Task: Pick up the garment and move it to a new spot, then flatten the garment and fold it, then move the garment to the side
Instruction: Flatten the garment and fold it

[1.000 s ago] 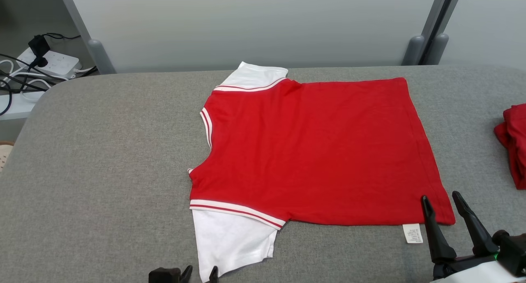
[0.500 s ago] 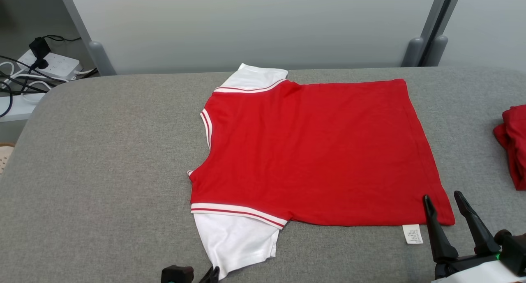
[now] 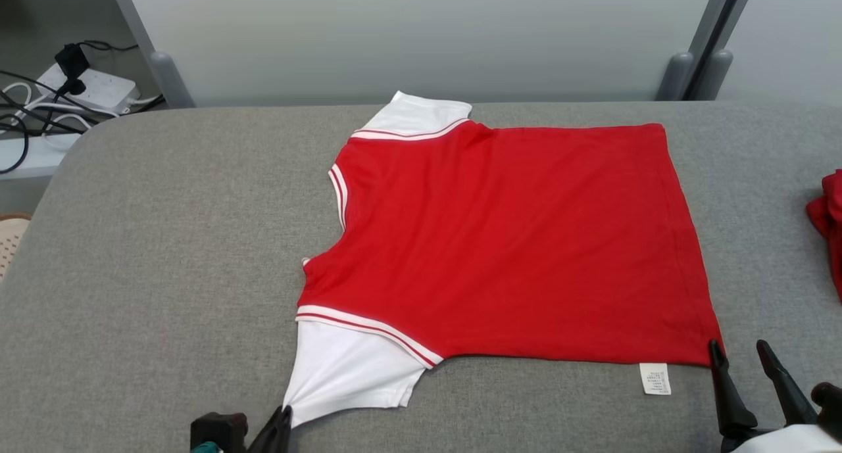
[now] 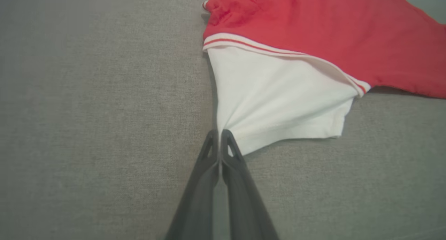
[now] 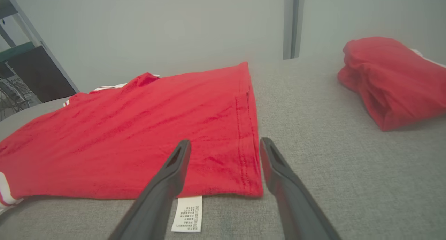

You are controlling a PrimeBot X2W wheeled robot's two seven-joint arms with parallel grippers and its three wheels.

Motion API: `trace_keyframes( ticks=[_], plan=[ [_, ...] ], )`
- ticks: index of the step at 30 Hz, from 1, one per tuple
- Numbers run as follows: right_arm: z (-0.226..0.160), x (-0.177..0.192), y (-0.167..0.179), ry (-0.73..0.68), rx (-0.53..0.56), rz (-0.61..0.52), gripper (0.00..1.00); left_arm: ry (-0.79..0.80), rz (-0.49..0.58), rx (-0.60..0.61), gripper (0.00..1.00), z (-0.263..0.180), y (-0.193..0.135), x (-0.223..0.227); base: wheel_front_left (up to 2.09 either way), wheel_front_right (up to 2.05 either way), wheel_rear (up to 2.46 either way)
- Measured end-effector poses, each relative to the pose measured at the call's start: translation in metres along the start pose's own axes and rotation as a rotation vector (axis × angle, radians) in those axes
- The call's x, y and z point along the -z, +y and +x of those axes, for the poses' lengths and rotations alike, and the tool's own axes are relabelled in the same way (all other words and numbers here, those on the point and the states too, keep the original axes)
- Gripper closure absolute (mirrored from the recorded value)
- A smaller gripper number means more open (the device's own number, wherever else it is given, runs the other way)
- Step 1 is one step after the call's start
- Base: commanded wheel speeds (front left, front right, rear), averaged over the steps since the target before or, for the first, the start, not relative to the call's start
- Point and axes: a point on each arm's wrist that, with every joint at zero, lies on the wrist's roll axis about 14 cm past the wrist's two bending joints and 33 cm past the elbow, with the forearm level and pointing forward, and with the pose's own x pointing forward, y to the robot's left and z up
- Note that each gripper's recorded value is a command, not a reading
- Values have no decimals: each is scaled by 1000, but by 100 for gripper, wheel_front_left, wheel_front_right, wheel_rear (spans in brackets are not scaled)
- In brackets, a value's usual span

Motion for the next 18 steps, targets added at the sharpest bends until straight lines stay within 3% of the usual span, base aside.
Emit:
trace_keyframes(
  ticks=[8, 18],
  plan=[
    [15, 28, -19, 105, 46, 33, 0, 10, 10, -21, 100, -2, 12, -5, 0, 0, 0],
    [16, 63, -18, 218, 64, 97, 0, 15, 0, -29, 100, -3, 12, -4, 0, 0, 0]
  ],
)
